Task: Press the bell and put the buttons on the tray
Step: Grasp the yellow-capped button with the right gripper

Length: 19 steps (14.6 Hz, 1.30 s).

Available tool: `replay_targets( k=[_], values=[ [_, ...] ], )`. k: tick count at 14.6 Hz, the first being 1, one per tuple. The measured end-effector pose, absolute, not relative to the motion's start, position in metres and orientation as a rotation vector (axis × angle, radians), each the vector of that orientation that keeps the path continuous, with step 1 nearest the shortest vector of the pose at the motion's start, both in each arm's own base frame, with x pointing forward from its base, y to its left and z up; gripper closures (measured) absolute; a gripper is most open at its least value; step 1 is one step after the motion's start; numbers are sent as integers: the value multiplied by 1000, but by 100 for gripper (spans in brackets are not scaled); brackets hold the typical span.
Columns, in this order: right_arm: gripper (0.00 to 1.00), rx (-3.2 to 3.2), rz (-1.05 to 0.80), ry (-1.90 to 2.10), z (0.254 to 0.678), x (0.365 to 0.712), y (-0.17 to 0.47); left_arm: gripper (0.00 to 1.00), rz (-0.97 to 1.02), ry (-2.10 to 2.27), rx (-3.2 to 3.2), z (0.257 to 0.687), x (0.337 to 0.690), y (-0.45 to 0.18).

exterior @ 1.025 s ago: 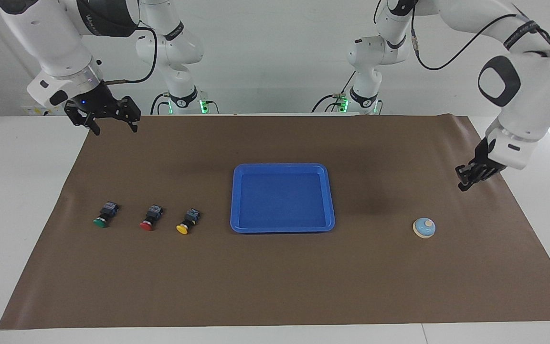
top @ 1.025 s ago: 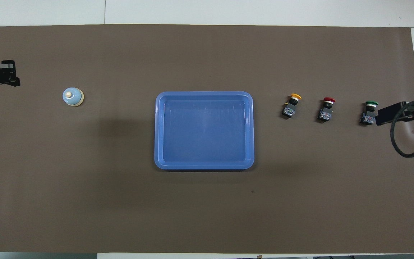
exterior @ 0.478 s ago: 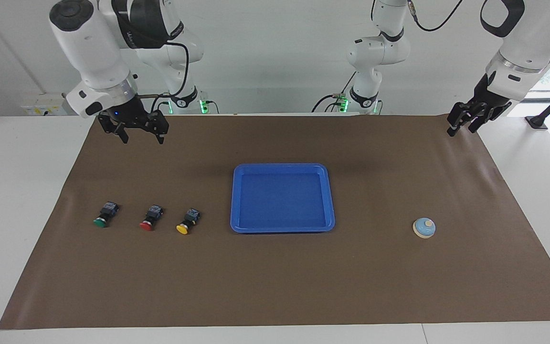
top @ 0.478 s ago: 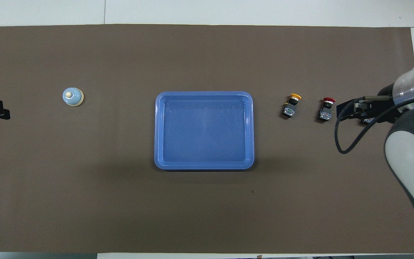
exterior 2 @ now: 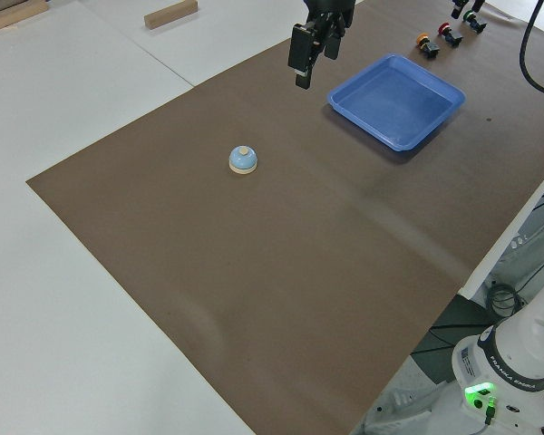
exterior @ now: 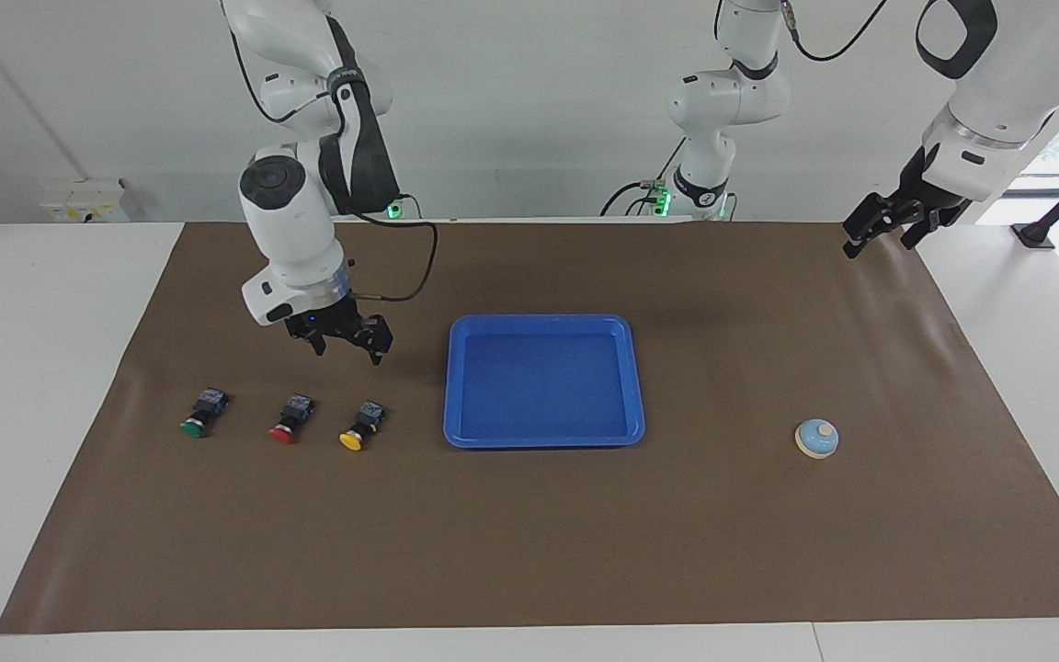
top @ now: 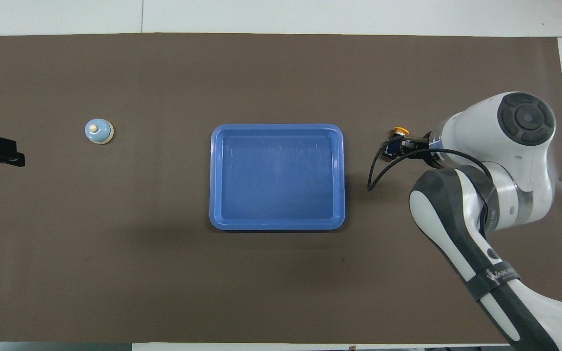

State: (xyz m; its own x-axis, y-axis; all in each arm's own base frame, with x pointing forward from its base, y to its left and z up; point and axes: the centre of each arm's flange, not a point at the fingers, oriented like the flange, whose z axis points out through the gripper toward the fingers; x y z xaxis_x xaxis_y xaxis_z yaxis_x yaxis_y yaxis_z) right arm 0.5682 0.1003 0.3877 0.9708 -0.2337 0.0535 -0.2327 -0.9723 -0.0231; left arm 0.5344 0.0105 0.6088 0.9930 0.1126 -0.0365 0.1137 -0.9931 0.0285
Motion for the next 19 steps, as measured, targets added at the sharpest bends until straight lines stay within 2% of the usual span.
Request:
replay_targets(
  k=[5, 10, 14, 19],
  values=[
    [0, -3078, -160, 415, 318, 572, 99, 0, -73, 165, 3105, 602, 544, 11],
    [0, -3052, -222, 479, 301, 600, 98, 0, -96, 84, 3107, 596, 546, 10],
    [4, -3045, -206, 528, 283, 602, 103, 0, -115, 48, 3107, 595, 544, 9],
    [57, -3046, -199, 534, 287, 603, 102, 0, -161, 8, 3105, 593, 541, 7]
  ],
)
